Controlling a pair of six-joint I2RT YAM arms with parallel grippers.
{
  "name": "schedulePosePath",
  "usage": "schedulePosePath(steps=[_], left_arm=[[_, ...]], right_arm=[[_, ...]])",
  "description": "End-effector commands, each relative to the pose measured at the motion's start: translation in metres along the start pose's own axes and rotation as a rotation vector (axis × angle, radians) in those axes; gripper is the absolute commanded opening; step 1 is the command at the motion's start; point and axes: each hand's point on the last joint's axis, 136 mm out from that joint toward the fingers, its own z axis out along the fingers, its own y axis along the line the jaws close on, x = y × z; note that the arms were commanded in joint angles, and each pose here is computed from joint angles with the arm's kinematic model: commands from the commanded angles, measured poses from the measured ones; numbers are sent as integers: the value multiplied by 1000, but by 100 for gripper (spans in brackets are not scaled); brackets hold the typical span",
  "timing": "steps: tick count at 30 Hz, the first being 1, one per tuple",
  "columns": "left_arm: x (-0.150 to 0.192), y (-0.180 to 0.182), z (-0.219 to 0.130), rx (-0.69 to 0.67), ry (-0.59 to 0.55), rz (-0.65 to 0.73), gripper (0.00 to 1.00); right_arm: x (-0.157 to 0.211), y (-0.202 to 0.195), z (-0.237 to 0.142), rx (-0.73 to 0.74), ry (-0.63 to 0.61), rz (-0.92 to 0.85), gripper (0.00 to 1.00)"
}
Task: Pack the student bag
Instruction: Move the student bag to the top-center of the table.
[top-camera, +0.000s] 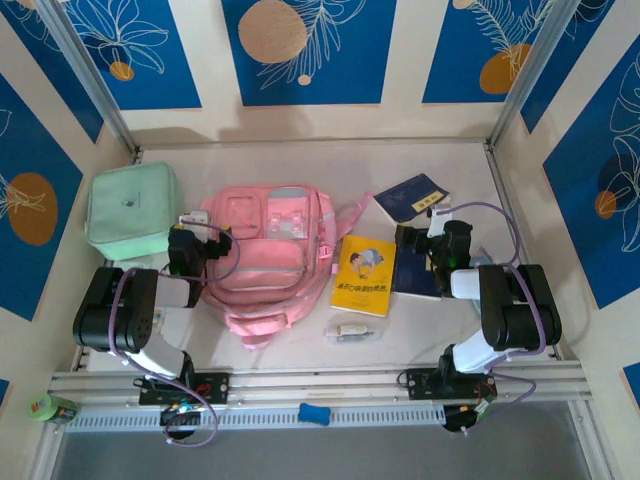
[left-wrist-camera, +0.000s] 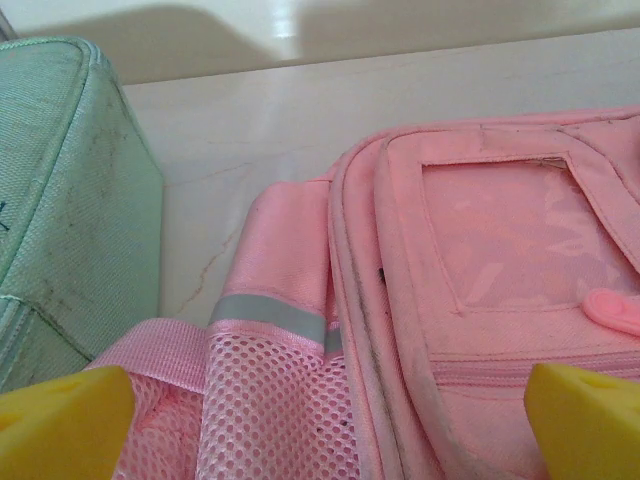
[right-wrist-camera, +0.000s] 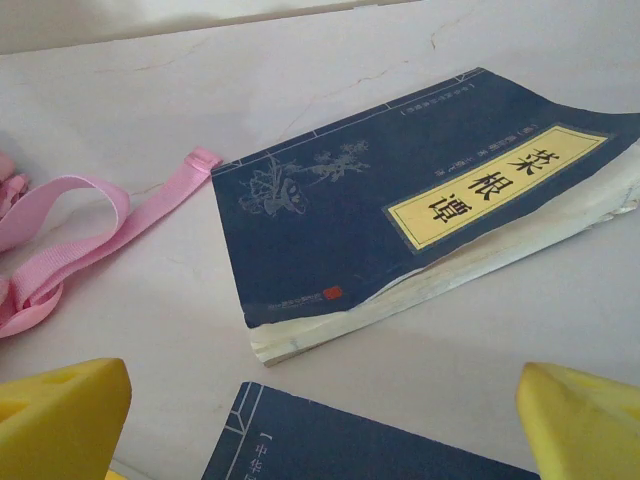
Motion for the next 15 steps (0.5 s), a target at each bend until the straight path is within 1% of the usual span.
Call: schedulePosePath(steps=[1,15], left_arm=[[-2,2,-1,-12,-16,-12,99],[-2,2,-1,-12,-16,-12,99]], right_arm=[[-15,2,1,-7,-45,-26,99],[-15,3,1,-8,-47,-27,99]])
